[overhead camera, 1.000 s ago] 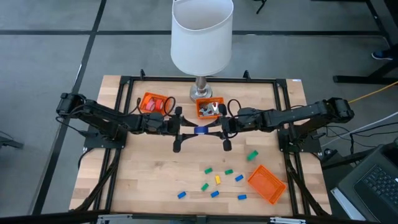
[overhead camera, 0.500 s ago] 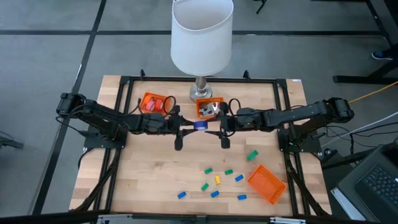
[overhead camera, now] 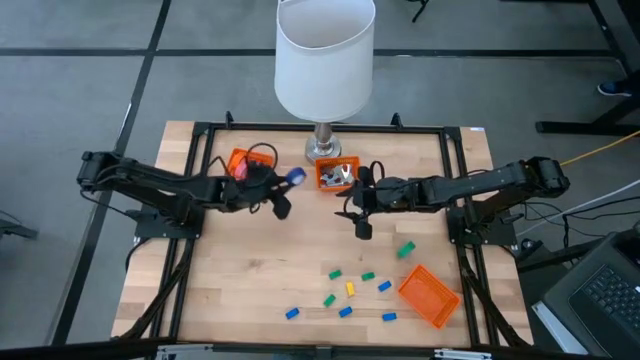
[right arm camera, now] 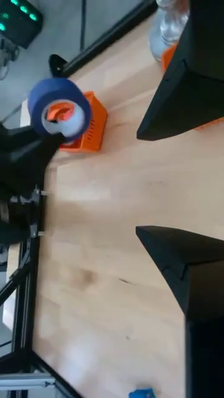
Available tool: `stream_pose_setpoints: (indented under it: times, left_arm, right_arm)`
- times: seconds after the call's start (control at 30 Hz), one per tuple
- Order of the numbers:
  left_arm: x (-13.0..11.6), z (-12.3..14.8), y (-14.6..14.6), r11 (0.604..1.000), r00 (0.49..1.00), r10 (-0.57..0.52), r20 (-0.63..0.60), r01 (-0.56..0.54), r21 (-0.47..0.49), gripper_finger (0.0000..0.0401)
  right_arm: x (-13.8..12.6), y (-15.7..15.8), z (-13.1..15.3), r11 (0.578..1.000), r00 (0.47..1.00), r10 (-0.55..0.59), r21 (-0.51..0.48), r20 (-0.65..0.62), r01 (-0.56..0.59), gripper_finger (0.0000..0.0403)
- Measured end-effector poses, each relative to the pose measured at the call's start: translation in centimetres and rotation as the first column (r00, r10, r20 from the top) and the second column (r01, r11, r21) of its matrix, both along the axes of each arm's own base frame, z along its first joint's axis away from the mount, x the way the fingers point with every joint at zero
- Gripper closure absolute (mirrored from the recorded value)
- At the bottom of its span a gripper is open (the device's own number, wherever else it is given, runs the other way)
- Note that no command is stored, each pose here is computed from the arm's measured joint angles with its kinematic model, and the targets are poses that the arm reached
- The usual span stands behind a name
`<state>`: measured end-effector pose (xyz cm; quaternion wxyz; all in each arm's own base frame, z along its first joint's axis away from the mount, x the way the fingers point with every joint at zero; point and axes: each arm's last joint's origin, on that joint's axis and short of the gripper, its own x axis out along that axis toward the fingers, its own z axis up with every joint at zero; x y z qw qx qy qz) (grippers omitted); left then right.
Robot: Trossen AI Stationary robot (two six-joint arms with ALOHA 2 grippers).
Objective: Pick and place Stapler, Stapler remover, tape
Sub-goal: Put the blue tape into the top left orange bin, then adjust the top left orange bin
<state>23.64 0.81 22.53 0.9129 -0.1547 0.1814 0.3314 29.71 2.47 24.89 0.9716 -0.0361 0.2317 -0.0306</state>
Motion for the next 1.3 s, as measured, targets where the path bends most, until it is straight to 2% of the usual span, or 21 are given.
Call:
stream_pose_setpoints:
  times: [0.13,0.3,0.4,0.77,1.2,1.3]
  left_arm:
    - [-1.6,-0.6,1.5,0.988,0.988,0.128,-0.082,-0.134,-0.072,0.0299]
    - [-3.3,-2.0,3.5,0.940,0.933,0.275,-0.234,-0.312,-0.137,0.0299]
    - [-3.7,-2.5,4.8,0.915,0.906,0.320,-0.276,-0.371,-0.159,0.0299]
    - [-4.2,-3.2,7.2,0.874,0.879,0.349,-0.325,-0.431,-0.225,0.0292]
    - [-3.8,-4.2,7.5,0.873,0.859,0.348,-0.375,-0.443,-0.205,0.0252]
    - [-3.8,-4.1,7.5,0.884,0.861,0.334,-0.384,-0.427,-0.188,0.0241]
  right_arm:
    - [-0.1,0.0,-0.1,0.997,0.999,-0.034,0.065,-0.008,0.034,0.0165]
    - [-0.2,0.0,-0.3,0.994,0.998,-0.053,0.097,-0.029,0.055,0.0174]
    - [-0.2,0.0,-0.3,0.994,0.998,-0.053,0.098,-0.029,0.056,0.0178]
    - [-0.2,0.0,-0.3,0.994,0.998,-0.053,0.098,-0.029,0.056,0.0183]
    - [-0.2,0.0,-0.3,0.994,0.998,-0.053,0.098,-0.029,0.056,0.0183]
    - [-0.2,0.0,-0.3,0.994,0.998,-0.053,0.097,-0.029,0.056,0.0183]
